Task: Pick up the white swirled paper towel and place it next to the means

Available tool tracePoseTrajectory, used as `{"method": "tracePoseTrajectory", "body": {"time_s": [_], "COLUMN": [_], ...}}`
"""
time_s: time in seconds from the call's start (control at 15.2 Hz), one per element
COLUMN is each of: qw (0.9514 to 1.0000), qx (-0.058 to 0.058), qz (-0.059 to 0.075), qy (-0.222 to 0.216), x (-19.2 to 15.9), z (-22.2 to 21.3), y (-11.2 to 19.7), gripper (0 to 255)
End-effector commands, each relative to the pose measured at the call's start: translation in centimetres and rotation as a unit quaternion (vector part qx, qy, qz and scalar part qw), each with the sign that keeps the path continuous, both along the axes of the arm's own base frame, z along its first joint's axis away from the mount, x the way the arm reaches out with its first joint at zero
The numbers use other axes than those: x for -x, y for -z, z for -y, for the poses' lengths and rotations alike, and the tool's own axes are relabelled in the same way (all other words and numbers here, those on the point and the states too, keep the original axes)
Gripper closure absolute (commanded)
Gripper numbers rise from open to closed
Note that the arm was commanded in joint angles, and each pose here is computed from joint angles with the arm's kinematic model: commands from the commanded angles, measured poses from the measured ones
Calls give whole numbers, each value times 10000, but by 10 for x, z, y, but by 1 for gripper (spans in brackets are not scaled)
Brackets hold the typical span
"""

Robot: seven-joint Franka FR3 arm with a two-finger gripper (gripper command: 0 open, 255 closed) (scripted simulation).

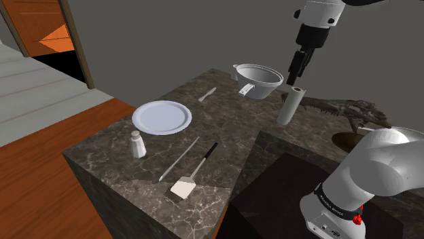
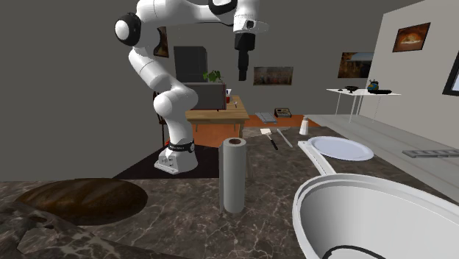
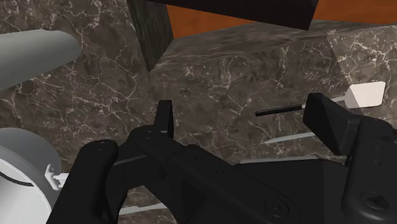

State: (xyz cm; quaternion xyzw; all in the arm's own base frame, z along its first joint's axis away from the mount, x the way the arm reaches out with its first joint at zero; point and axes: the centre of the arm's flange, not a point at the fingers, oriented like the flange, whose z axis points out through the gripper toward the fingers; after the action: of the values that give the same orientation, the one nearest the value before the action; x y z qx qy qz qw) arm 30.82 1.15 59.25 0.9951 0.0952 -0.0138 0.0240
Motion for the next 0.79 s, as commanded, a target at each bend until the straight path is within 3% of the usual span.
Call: {"method": "tracePoseTrajectory", "body": {"time_s": [0.0, 0.73], "qw": [10000, 9999], "qx": [0, -15], "qz": [0, 143], "qy": [0, -69], "x": [0, -28], "z": [0, 130], "y": [0, 56], "gripper": [0, 0]}}
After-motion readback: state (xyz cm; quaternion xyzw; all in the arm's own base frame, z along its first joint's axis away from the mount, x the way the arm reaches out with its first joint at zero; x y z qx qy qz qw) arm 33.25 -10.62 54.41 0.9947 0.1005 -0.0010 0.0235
